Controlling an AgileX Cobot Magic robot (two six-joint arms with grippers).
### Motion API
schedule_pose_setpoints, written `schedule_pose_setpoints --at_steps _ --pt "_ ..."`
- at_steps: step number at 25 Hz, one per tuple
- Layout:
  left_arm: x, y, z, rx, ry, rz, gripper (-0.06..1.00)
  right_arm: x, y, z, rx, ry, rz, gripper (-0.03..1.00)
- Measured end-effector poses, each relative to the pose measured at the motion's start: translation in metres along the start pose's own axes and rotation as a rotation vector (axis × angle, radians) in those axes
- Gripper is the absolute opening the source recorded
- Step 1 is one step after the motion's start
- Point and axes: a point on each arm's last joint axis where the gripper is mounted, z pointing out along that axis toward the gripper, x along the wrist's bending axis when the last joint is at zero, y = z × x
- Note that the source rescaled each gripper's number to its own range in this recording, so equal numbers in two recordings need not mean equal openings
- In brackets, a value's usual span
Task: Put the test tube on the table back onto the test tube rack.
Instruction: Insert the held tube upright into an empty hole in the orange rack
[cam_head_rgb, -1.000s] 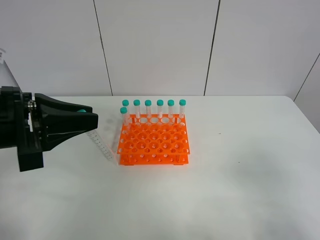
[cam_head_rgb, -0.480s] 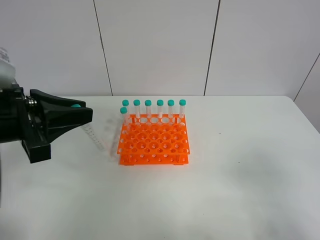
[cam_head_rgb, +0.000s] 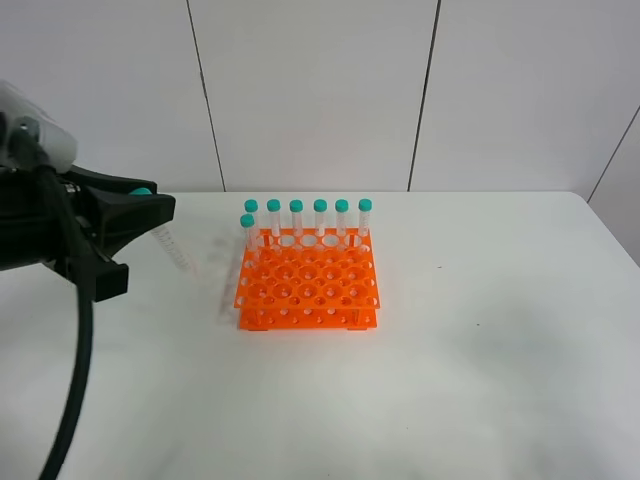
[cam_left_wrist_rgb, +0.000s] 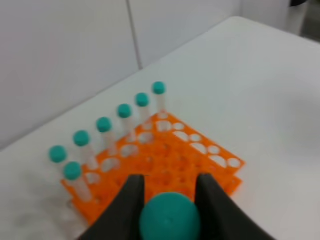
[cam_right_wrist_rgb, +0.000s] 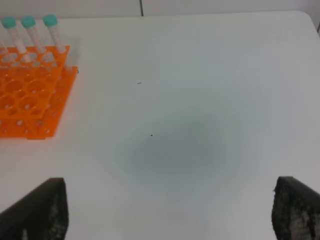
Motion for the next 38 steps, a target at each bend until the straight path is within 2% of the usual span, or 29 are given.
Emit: schedule_pose_setpoints --at_steps 4,8,11,15,17,24,32,38 --pt "-0.004 0.003 0.007 -0.030 0.050 -0.032 0.00 0.000 0.000 0.000 0.000 0.000 0.000 0.99" --pt "-0.004 -0.001 0.029 -0.031 0.079 -0.059 0.00 0.000 0.000 0.000 0.000 0.000 0.000 0.99" --pt "-0.001 -0.004 0.048 -0.070 0.105 -0.094 0.00 0.000 0.000 0.000 0.000 0.000 0.000 0.99" --pt "-0.003 -0.010 0.075 -0.100 0.080 -0.139 0.00 0.000 0.000 0.000 0.000 0.000 0.000 0.99" --pt "-0.004 -0.013 0.093 -0.067 0.053 -0.162 0.00 0.000 0.000 0.000 0.000 0.000 0.000 0.99" --pt "-0.007 -0.011 0.149 0.050 0.004 -0.134 0.00 0.000 0.000 0.000 0.000 0.000 0.000 0.99" --pt "0.002 -0.019 0.200 0.215 0.038 -0.137 0.00 0.000 0.000 0.000 0.000 0.000 0.000 0.99" --pt "0.021 -0.009 0.218 0.200 0.080 -0.140 0.00 0.000 0.000 0.000 0.000 0.000 0.000 0.99"
